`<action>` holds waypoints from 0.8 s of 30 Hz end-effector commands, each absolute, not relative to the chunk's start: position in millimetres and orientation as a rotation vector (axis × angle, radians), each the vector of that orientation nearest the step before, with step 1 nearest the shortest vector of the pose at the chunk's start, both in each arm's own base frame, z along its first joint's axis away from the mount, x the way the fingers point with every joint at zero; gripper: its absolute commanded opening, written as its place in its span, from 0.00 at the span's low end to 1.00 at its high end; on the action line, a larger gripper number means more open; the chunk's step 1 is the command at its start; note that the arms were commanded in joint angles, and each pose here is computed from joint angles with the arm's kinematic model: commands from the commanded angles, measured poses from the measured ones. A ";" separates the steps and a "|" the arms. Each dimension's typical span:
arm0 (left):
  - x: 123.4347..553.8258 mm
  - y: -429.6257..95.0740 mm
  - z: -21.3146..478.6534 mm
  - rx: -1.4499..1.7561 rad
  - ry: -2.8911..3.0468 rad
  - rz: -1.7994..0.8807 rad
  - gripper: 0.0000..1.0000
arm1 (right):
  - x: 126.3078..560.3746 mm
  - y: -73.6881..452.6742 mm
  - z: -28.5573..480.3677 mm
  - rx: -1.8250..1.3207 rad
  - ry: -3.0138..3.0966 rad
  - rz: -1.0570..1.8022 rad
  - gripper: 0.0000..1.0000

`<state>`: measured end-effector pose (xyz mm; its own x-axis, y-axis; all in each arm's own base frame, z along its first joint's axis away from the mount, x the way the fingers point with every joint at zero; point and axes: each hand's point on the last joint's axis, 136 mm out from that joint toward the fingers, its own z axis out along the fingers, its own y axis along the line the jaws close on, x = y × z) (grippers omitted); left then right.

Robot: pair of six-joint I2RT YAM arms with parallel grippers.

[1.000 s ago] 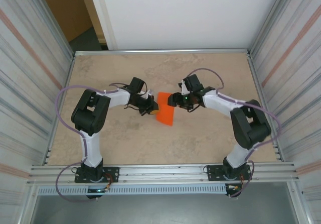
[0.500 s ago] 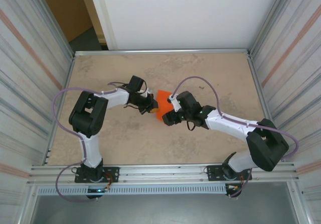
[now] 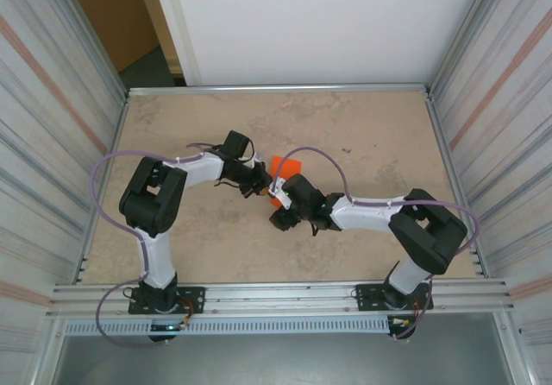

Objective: Fold a paper plane with a square sheet of paper (pick it up from the middle)
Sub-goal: Third fold the triangle at the center of the table.

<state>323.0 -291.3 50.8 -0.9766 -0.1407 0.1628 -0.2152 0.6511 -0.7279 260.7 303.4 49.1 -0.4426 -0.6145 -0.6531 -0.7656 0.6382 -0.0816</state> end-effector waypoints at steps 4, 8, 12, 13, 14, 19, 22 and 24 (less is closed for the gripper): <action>323.2 -294.1 67.6 0.295 -2.789 1.255 0.00 | 277.2 309.6 55.4 -1.049 2.102 0.228 0.77; 322.6 -295.2 67.3 0.294 -2.787 1.251 0.00 | 278.5 311.2 52.3 -1.069 2.088 0.215 0.75; 323.7 -295.7 68.5 0.296 -2.787 1.253 0.00 | 277.3 311.1 44.4 -1.109 2.091 0.199 0.73; 324.1 -295.7 68.8 0.296 -2.787 1.255 0.00 | 276.9 311.0 43.0 -1.114 2.093 0.195 0.73; 323.8 -296.0 68.8 0.296 -2.786 1.254 0.00 | 276.9 310.4 40.7 -1.118 2.095 0.188 0.73; 322.8 -296.0 68.2 0.297 -2.784 1.248 0.00 | 279.7 305.2 36.5 -1.104 2.107 0.148 0.68; 323.0 -295.5 68.2 0.298 -2.785 1.247 0.00 | 280.6 304.9 41.5 -1.093 2.100 0.149 0.60; 322.3 -295.7 67.5 0.297 -2.784 1.244 0.00 | 279.5 304.4 43.6 -1.095 2.097 0.154 0.52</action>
